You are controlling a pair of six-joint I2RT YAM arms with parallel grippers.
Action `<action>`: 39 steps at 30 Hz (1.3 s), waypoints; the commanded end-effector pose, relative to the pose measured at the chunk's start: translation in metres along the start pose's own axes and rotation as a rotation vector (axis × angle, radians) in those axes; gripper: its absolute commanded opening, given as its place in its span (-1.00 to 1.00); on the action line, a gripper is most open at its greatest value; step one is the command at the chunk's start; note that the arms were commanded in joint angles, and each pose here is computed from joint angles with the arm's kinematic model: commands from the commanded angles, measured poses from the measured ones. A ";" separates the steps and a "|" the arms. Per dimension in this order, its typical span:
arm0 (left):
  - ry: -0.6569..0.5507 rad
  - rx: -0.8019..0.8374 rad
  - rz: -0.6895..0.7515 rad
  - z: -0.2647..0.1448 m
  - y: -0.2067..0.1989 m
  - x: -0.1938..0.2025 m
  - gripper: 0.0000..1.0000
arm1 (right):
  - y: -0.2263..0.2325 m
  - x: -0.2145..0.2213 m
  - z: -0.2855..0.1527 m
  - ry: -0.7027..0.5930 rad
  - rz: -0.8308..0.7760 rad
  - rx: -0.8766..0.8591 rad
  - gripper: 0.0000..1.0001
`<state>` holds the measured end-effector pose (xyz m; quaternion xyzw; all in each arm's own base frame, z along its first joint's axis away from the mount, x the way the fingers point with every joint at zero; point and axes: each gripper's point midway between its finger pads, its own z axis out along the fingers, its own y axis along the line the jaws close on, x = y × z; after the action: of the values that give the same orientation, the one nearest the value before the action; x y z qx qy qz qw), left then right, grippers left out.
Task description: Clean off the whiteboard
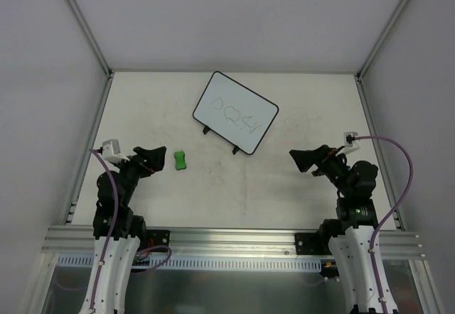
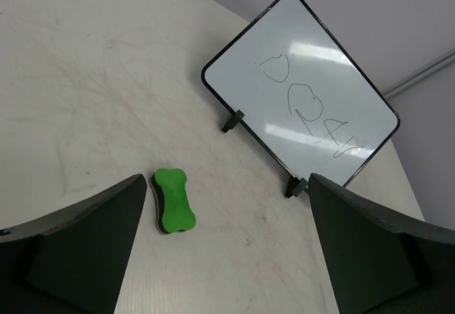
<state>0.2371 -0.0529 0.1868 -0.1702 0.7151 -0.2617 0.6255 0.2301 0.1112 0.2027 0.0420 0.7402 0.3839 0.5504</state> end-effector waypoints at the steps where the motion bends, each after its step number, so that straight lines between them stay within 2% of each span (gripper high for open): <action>1: -0.008 0.029 0.022 -0.001 -0.009 -0.008 0.98 | 0.005 -0.009 -0.002 -0.042 -0.045 -0.014 0.98; 7: 0.011 0.019 0.030 0.000 -0.007 -0.005 0.98 | -0.001 -0.006 0.001 -0.028 -0.022 0.007 0.98; 11: 0.033 -0.070 0.028 0.002 0.007 -0.005 0.98 | -0.010 -0.001 0.008 0.007 0.026 0.041 0.98; 14: 0.043 -0.077 0.023 0.003 0.008 -0.004 0.98 | -0.004 0.002 0.010 0.030 -0.028 -0.018 0.98; 19: 0.039 -0.087 0.007 0.003 0.009 -0.003 0.98 | 0.002 -0.007 0.016 0.036 -0.022 -0.033 0.98; 23: 0.031 -0.096 0.000 0.003 0.010 -0.005 0.98 | 0.010 -0.023 0.035 0.045 -0.006 -0.093 0.88; 25: 0.030 -0.103 0.001 0.004 0.011 -0.006 0.98 | 0.010 -0.028 0.043 0.032 0.003 -0.111 0.86; 28: 0.030 -0.103 0.007 0.004 0.010 -0.008 0.98 | 0.010 -0.051 0.057 -0.060 -0.038 -0.136 0.85; 31: 0.030 -0.095 0.010 0.004 0.009 -0.007 0.98 | 0.001 -0.054 0.072 -0.041 -0.027 -0.124 0.82; 35: 0.034 -0.092 0.021 0.004 0.009 -0.007 0.98 | -0.001 -0.073 0.090 -0.106 -0.064 -0.161 0.76; 39: 0.043 -0.090 0.027 0.004 0.009 -0.006 0.98 | -0.006 -0.076 0.110 -0.103 -0.063 -0.211 0.73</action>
<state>0.2424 -0.0438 0.1696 -0.1957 0.7484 -0.2285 0.5911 0.3402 0.1212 0.1960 0.0370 0.7332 0.4220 0.5320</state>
